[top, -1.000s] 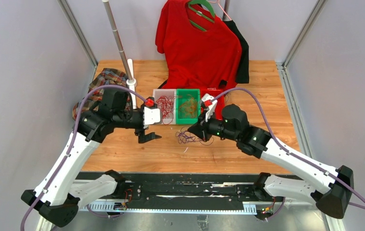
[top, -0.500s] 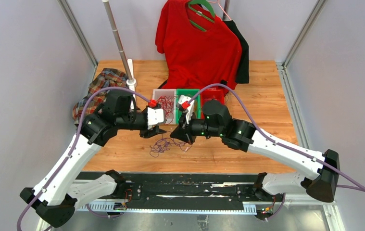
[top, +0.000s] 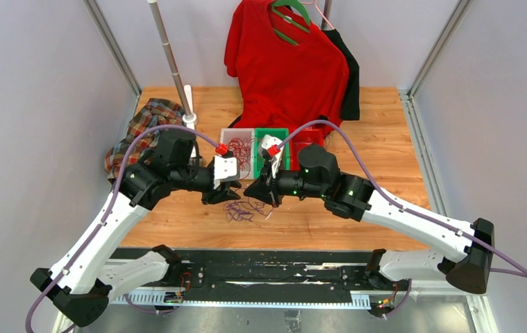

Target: Untangle the cables

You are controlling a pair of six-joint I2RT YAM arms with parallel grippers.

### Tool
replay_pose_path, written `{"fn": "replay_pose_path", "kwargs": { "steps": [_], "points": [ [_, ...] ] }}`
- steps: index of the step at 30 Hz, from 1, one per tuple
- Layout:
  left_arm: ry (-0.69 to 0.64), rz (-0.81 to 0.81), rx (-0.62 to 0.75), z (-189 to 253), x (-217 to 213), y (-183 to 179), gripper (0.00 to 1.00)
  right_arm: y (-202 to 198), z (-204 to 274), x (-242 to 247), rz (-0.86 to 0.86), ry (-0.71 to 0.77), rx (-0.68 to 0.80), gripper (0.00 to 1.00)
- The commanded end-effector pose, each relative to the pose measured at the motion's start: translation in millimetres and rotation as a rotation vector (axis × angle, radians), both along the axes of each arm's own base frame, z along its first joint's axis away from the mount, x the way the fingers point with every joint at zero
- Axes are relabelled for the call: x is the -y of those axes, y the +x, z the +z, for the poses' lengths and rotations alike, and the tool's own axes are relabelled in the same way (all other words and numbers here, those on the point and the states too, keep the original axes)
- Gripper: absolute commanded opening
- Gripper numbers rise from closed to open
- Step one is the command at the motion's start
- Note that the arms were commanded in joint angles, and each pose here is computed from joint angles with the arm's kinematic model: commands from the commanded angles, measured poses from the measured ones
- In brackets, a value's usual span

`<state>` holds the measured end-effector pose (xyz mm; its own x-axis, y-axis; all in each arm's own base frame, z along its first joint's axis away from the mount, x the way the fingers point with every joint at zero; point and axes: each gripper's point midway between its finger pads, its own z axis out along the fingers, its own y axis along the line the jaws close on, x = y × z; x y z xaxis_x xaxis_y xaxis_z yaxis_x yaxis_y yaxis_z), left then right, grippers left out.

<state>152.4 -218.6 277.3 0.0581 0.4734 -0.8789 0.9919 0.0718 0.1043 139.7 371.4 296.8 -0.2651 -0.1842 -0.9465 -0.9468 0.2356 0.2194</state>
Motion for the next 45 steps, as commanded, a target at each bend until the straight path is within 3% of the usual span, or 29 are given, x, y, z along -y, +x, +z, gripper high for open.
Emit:
{"fn": "replay_pose_path", "kwargs": {
  "steps": [1, 3, 10, 11, 13, 14, 16, 18, 28, 31, 35, 40, 45],
  "points": [
    [-0.027, -0.014, 0.006, 13, 2, -5, 0.32, -7, 13, 2, 0.006, 0.057, 0.013, 0.01],
    [-0.024, 0.012, 0.000, 15, 1, -3, 0.21, -6, 12, 3, -0.001, 0.060, 0.016, 0.01],
    [-0.121, 0.137, -0.018, 44, 1, 2, 0.05, 14, 16, 18, -0.145, 0.139, 0.091, 0.01],
    [-0.137, 0.157, -0.026, 48, 1, 3, 0.04, 18, 17, 19, -0.167, 0.146, 0.099, 0.07],
    [-0.155, 0.191, -0.052, 54, 1, 4, 0.01, 24, 19, 20, -0.202, 0.155, 0.130, 0.35],
    [-0.161, 0.201, -0.066, 56, 1, 4, 0.01, 23, 21, 20, -0.206, 0.163, 0.156, 0.42],
    [-0.177, 0.201, -0.087, 61, 3, 2, 0.01, 19, 26, 16, -0.206, 0.179, 0.214, 0.53],
    [-0.191, 0.190, -0.098, 66, 4, -2, 0.01, 17, 31, 10, -0.208, 0.200, 0.247, 0.58],
    [-0.199, 0.110, 0.028, 100, -1, -11, 0.01, -6, 47, -21, -0.059, 0.305, 0.260, 0.61],
    [-0.202, 0.095, 0.138, 112, -6, -10, 0.01, -32, 58, -9, 0.066, 0.318, 0.252, 0.61],
    [-0.198, 0.075, 0.257, 121, -12, -9, 0.00, -43, 66, 18, 0.096, 0.302, 0.262, 0.62],
    [-0.232, -0.012, 0.270, 129, -7, -23, 0.01, -11, 71, 32, -0.036, 0.269, 0.298, 0.66],
    [-0.261, -0.064, 0.249, 135, -3, -33, 0.01, -1, 75, 7, -0.005, 0.259, 0.337, 0.67]
  ]
}}
